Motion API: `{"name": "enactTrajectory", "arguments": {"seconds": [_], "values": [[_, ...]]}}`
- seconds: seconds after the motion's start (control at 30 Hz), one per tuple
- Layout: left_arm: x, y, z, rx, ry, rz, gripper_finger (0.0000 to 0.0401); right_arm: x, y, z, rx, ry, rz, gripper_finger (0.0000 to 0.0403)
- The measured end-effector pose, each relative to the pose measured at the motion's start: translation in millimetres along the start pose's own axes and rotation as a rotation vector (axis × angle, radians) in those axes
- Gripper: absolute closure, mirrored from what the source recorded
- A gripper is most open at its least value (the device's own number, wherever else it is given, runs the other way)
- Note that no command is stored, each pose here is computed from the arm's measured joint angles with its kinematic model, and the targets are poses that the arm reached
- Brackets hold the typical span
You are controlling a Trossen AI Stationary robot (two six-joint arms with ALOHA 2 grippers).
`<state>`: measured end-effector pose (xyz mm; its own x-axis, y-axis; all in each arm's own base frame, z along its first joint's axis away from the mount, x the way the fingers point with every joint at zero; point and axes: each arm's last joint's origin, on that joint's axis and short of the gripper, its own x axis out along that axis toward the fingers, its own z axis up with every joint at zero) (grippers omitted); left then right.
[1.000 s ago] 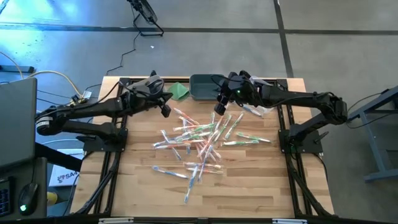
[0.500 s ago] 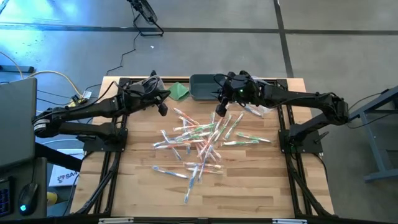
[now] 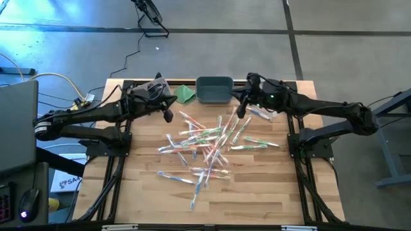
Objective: Pick & Place Toothbrushes
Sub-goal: Put the orange toothbrush into the blue bin
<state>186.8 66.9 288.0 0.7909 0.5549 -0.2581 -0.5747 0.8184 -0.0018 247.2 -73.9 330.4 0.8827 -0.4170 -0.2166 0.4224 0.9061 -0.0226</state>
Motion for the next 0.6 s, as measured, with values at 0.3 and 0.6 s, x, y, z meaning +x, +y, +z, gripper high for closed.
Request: {"name": "enactTrajectory", "arguments": {"seconds": [0.3,0.6], "values": [[-4,-14,0,-0.014,-0.01,-0.044,0.0389,-11,2,-26,0.103,0.014,0.026,0.0399],[-15,-35,-3,-0.007,-0.031,0.0,0.0389,-14,19,-23,0.128,-0.021,0.099,0.0398]]}}
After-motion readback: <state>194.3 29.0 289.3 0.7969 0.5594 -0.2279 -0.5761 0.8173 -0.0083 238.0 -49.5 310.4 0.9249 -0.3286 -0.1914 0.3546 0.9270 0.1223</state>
